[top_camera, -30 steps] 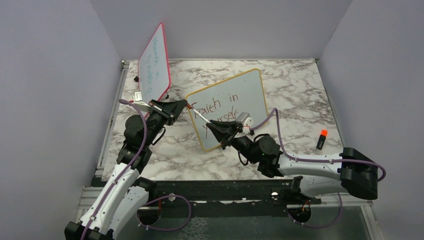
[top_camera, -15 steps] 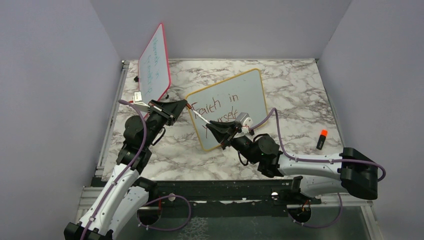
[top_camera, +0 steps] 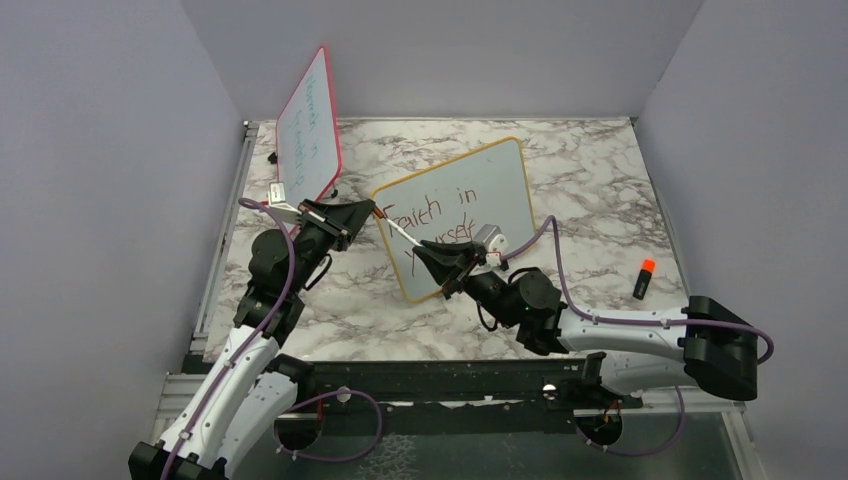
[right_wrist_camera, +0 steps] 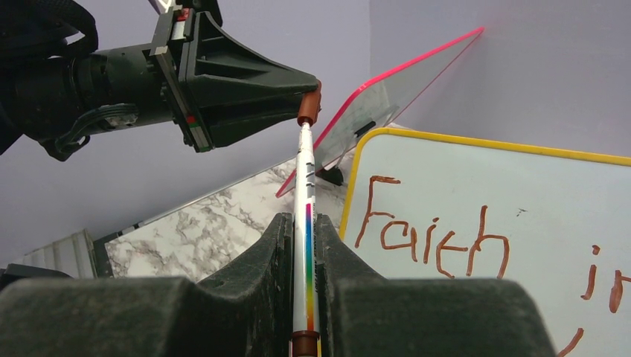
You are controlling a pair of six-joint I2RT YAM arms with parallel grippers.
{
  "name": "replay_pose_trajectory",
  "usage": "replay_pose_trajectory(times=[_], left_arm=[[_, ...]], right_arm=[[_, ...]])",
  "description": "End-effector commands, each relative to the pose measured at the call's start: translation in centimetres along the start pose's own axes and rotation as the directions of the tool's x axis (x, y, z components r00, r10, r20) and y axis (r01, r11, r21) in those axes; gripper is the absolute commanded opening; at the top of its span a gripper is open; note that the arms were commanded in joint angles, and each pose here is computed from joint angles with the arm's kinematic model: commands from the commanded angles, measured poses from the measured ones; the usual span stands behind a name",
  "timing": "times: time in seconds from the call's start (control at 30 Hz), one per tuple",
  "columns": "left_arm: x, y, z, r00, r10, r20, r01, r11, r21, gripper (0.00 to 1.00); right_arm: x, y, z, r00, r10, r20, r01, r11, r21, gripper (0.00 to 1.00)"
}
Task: Write a sentence on the whiteboard
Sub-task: Close the whiteboard marker at the center of the board.
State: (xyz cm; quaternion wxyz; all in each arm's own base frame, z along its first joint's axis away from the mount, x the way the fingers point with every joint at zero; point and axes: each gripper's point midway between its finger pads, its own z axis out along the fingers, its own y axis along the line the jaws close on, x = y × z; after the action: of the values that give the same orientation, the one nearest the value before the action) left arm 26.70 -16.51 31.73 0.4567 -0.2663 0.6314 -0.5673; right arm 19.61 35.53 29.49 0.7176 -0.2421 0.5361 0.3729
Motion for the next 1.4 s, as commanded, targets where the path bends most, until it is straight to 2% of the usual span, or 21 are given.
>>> replay_pose_trajectory(times=[0.0, 1.07, 1.37], left_arm=[[0.3, -0.2, -0.1, 1.000, -0.006, -0.016, 0.006, 1.000, 0.006, 0.00], [0.9, -0.5, -0.2, 0.999, 0.014, -0.050, -0.013, 1.000, 0.021, 0.00], [2.0, -1.0, -0.2, 0.998, 0.014, -0.064, -0.011, 0.999, 0.050, 0.00]], right_arm=[[-1.2, 0.3, 0.3, 0.999, 0.021, 0.039, -0.021, 1.000, -0.002, 0.01], [-1.7, -0.6, 0.8, 0.997, 0.010, 0.071, -0.014, 0.998, 0.053, 0.01], [-2.7, -0.3, 1.8, 0.989, 0.045, 0.141, -0.052, 0.997, 0.049, 0.01]])
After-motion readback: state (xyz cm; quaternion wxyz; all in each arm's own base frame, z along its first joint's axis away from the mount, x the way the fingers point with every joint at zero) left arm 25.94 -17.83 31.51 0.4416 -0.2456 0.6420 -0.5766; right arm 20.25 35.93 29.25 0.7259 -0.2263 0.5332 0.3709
